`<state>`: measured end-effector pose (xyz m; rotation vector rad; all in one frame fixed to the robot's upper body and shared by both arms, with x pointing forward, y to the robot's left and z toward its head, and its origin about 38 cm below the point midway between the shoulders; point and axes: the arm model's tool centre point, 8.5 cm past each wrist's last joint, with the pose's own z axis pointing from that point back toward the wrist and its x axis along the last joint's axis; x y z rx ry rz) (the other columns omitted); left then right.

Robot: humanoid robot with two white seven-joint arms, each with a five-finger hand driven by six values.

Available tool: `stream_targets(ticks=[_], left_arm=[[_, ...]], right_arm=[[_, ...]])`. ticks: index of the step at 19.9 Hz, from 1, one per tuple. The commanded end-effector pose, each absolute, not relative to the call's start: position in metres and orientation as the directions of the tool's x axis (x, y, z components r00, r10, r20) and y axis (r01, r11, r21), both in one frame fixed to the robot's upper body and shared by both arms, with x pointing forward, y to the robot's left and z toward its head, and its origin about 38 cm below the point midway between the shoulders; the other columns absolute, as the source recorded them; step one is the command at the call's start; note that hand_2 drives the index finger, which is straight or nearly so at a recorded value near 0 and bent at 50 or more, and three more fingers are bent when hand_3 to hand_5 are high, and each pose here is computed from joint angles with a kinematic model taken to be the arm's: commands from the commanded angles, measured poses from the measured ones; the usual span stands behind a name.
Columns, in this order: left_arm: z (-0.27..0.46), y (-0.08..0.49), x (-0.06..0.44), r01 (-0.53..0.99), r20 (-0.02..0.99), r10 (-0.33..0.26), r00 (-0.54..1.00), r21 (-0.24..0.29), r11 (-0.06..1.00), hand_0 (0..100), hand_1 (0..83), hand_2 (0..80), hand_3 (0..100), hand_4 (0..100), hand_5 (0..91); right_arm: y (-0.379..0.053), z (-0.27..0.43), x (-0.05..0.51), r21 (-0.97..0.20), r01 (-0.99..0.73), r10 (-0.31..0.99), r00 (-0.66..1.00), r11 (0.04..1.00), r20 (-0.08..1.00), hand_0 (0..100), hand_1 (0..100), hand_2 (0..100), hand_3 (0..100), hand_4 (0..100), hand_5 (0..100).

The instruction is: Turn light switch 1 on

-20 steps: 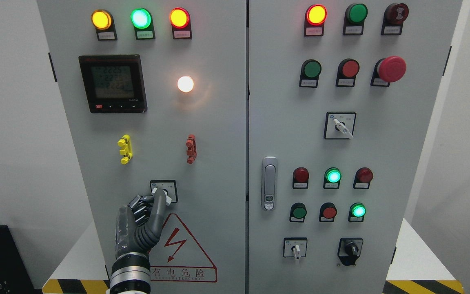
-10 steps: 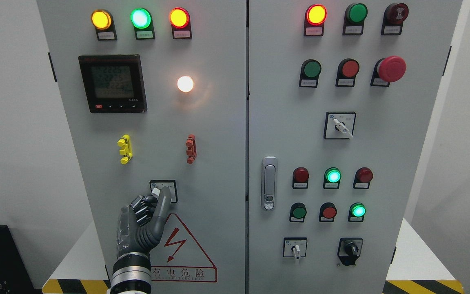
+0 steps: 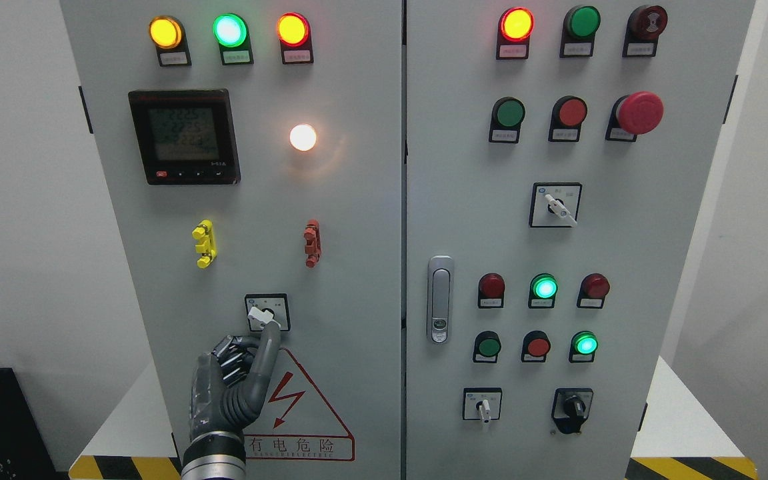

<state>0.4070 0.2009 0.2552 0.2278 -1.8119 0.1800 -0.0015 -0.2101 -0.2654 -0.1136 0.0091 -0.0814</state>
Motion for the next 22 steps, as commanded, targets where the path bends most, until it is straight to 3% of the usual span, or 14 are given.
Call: stream_targets(ticks=[1,4,7,10,12,16,17,18,20,21,22], left_arm=[[0.215,0.212,0.377,-0.242,0.961,-0.084,-0.263,0.019,0.970,9,39.5,59.2,100,96,87.7],[0.176,0.228,0.345,-0.249,0.954,-0.108,-0.280,0.036,0.968,8,37.5,58.2,99,97,87.5],[0.114,0.250,0.297,-0.179,0.951,-0.169,-0.258,0.125,0.976,7,35.3,56.7,99,99,86.9],[0.039,0.280,0.256,-0.152,0.959,-0.200,-0.203,0.171,0.973,8,30.3,48.1,95,99,85.9],[-0.019,0.294,0.224,-0.120,0.971,-0.214,-0.105,0.201,0.972,9,27.7,40.6,86,97,82.1],[-0.128,0.294,0.139,0.002,0.970,-0.179,0.163,0.182,0.983,9,23.2,24.8,66,81,57.1],[-0.149,0.291,0.112,0.045,0.955,-0.165,0.246,0.158,0.986,9,22.2,20.0,55,73,44.6],[-0.170,0.286,0.082,0.081,0.931,-0.148,0.333,0.129,0.988,9,21.2,13.3,42,58,22.1],[-0.196,0.277,0.021,0.128,0.868,-0.116,0.483,0.061,0.990,9,19.7,3.7,26,39,0.0],[-0.203,0.272,-0.006,0.137,0.833,-0.103,0.544,0.032,0.990,9,18.6,0.0,17,31,0.0],[-0.207,0.267,-0.031,0.141,0.800,-0.092,0.593,0.009,0.990,9,17.6,0.0,16,29,0.0]], right_arm=[[-0.210,-0.265,-0.001,-0.114,0.081,-0.082,0.997,0.990,-0.004,31,0,0,0,0,0],[-0.210,-0.265,-0.001,-0.114,0.081,-0.082,0.997,0.990,-0.004,31,0,0,0,0,0],[-0.210,-0.265,-0.001,-0.114,0.081,-0.082,0.997,0.990,-0.004,31,0,0,0,0,0],[-0.210,-0.265,-0.001,-0.114,0.081,-0.082,0.997,0.990,-0.004,31,0,0,0,0,0],[-0.210,-0.265,-0.001,-0.114,0.081,-0.082,0.997,0.990,-0.004,31,0,0,0,0,0],[-0.210,-0.265,-0.001,-0.114,0.081,-0.082,0.997,0.990,-0.004,31,0,0,0,0,0],[-0.210,-0.265,-0.001,-0.114,0.081,-0.082,0.997,0.990,-0.004,31,0,0,0,0,0],[-0.210,-0.265,-0.001,-0.114,0.081,-0.082,0.997,0.990,-0.004,31,0,0,0,0,0],[-0.210,-0.265,-0.001,-0.114,0.081,-0.082,0.997,0.990,-0.004,31,0,0,0,0,0],[-0.210,-0.265,-0.001,-0.114,0.081,-0.081,0.997,0.990,-0.003,31,0,0,0,0,0],[-0.210,-0.265,-0.001,-0.114,0.081,-0.082,0.997,0.990,-0.004,31,0,0,0,0,0]])
